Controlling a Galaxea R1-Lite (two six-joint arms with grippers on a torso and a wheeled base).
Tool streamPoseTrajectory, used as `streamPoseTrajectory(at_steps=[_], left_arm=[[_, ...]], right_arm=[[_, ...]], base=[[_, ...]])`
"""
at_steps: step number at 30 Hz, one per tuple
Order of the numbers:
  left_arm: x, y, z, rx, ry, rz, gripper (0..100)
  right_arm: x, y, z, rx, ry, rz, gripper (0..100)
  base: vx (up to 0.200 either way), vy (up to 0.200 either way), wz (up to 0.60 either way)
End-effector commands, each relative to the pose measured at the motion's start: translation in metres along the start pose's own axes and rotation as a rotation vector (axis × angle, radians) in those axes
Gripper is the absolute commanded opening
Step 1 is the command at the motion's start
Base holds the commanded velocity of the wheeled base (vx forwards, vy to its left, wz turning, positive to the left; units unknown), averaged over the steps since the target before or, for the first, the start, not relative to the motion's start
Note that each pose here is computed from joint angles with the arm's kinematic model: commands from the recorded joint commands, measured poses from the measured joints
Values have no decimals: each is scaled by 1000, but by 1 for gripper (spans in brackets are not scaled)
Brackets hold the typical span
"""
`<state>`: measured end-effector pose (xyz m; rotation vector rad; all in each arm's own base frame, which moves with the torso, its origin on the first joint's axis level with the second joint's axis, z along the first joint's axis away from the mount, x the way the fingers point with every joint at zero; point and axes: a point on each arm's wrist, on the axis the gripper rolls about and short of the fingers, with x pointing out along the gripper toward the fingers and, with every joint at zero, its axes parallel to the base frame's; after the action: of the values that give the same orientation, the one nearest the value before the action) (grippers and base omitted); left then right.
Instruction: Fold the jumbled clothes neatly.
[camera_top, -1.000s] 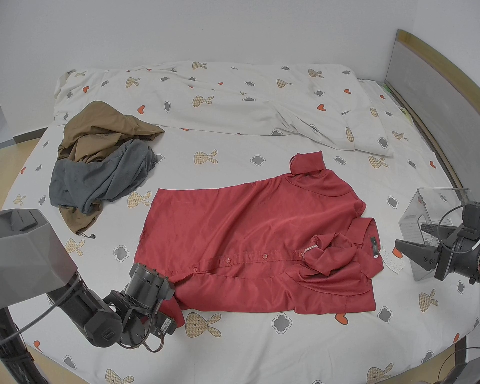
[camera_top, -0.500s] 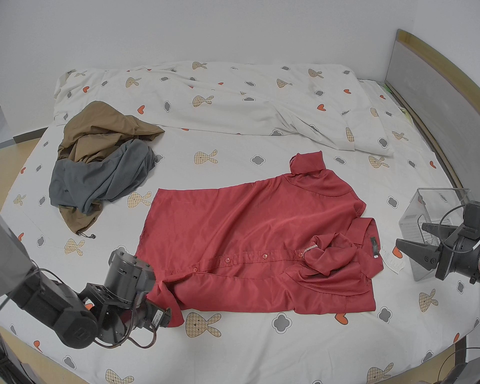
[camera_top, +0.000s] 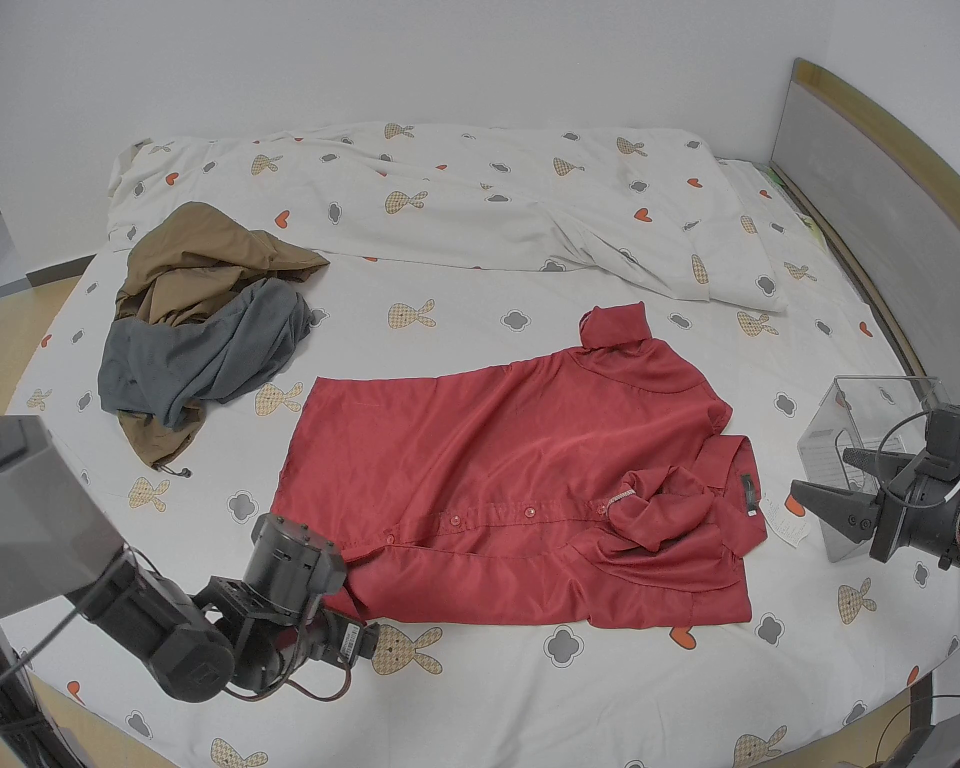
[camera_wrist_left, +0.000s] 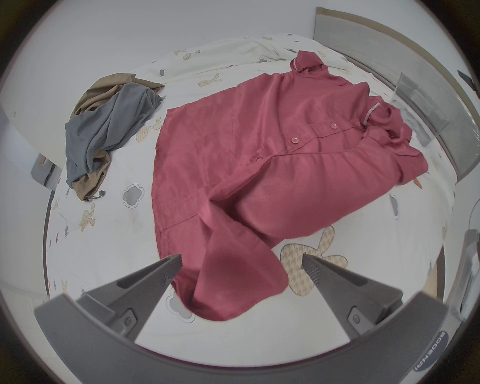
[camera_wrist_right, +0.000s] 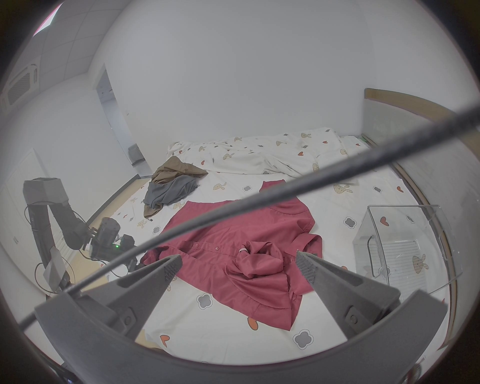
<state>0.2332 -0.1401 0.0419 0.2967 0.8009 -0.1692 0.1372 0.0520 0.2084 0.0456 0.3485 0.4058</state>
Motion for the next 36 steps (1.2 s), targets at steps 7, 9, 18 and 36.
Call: streamPoseTrajectory(at_steps=[7, 9, 18, 36], left_arm=[[38, 6, 5, -33, 41, 83, 100], [38, 12, 5, -28, 43, 94, 100], [23, 57, 4, -45, 40, 179, 100], [36, 128, 15, -121, 31, 269, 100]], right_arm=[[0, 0, 0, 0, 2, 2, 100], [0, 0, 0, -1, 0, 2, 100], [1, 0, -1, 0, 5, 2, 100], [2, 0, -2, 2, 13, 3, 100]], base=[[0, 0, 0], [0, 0, 0], [0, 0, 0], [0, 0, 0]])
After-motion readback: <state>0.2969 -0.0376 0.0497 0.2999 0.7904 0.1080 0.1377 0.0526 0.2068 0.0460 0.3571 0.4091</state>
